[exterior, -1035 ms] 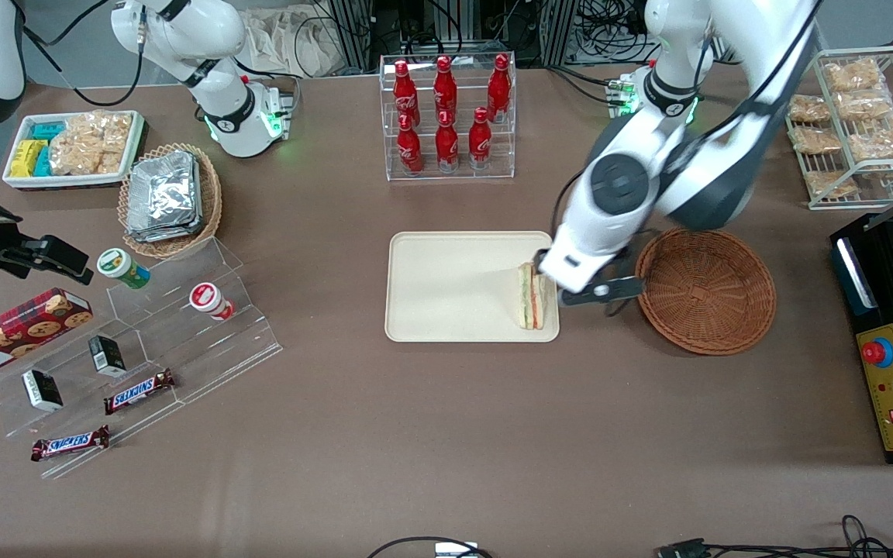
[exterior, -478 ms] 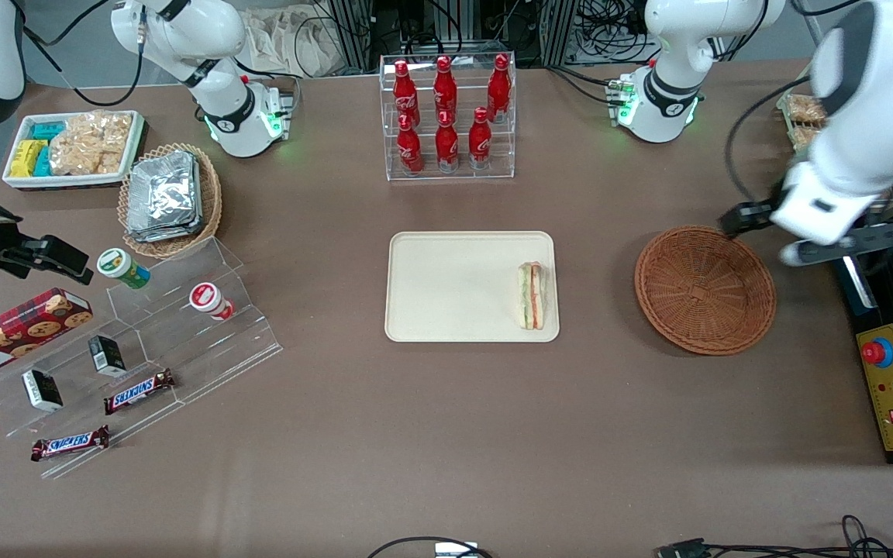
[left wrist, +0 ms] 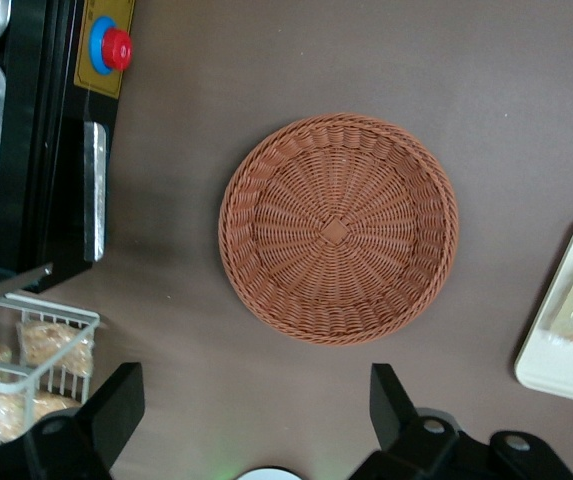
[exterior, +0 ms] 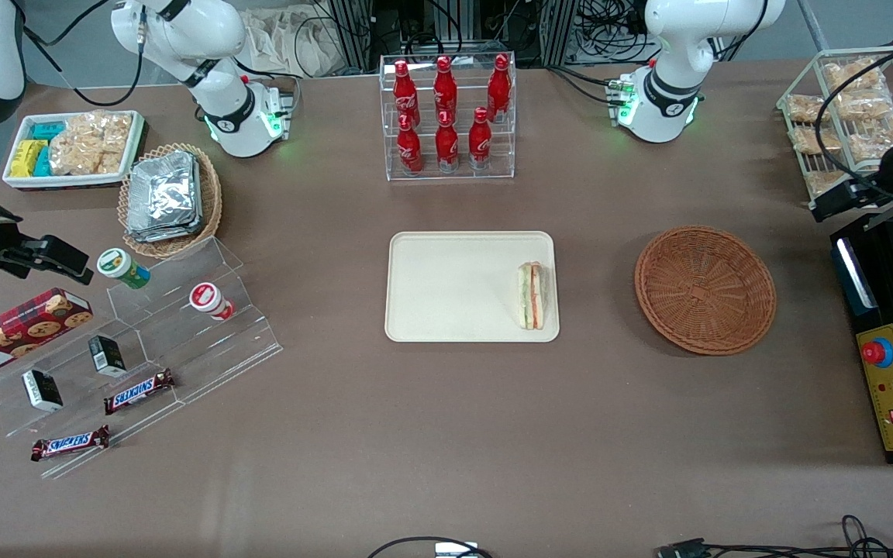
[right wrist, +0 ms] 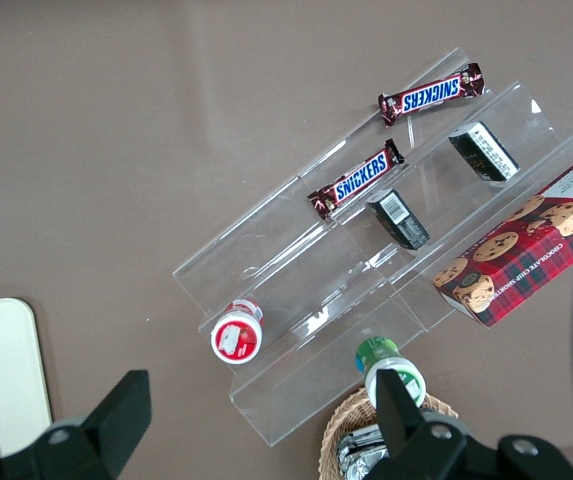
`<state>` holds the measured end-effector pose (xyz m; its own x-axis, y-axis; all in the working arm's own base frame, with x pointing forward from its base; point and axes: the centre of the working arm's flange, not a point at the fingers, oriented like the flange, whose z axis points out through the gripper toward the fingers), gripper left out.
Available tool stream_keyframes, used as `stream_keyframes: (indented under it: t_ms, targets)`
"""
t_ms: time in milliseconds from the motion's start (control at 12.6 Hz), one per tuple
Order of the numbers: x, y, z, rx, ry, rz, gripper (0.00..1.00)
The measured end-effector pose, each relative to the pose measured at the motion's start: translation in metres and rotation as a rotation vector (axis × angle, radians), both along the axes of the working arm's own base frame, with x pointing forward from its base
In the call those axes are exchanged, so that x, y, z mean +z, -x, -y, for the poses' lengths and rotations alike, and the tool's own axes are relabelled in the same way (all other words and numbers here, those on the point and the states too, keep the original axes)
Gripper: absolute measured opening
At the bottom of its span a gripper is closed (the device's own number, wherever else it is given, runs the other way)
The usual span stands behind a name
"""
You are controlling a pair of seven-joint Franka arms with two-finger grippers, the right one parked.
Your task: Place sandwich from basket to tray
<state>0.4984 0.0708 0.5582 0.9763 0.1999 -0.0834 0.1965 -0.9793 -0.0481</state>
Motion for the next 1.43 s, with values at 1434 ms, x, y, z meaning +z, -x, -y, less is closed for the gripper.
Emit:
stream_keyframes:
  t_ms: [1434]
  targets:
    - [0.057, -0.030, 0.040, -0.051, -0.006, 0.071, 1.00]
